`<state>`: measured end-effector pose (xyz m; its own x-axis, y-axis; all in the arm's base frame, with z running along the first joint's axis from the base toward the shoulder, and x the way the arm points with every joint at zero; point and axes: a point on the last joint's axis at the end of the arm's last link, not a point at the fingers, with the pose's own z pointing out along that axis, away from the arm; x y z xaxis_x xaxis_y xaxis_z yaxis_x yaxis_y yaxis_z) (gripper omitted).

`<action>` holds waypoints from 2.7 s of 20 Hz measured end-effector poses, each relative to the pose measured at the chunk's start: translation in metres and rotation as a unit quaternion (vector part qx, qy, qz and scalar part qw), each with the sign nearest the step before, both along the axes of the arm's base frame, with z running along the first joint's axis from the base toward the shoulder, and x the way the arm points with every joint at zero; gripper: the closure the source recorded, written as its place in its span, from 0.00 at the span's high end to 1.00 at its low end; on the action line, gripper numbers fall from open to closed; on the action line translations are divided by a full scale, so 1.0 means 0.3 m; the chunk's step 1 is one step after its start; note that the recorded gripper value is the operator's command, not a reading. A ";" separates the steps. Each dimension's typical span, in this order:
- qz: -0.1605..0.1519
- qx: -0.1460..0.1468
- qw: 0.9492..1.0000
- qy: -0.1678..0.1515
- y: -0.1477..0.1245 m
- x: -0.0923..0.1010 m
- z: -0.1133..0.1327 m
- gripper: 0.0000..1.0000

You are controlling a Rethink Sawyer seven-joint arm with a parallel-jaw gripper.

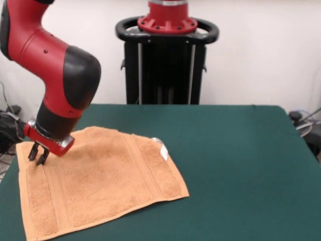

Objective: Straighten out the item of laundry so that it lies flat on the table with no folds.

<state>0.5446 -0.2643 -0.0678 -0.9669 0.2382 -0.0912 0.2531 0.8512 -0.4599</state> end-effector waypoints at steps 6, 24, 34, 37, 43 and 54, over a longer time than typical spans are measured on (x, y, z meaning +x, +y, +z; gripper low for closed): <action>0.033 0.017 0.999 0.002 -0.012 -0.007 0.005 1.00; 0.050 0.041 0.998 0.026 0.000 0.029 0.016 1.00; 0.054 0.050 0.997 0.030 0.050 0.089 0.019 1.00; 0.058 0.055 0.997 0.022 0.075 0.115 0.024 1.00; 0.070 0.063 0.995 0.013 0.136 0.163 0.025 1.00; 0.160 0.002 0.983 0.096 0.462 0.297 0.007 1.00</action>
<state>0.6336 -0.1258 -0.0658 -0.9918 -0.0805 0.0995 -0.1181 0.8750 -0.4695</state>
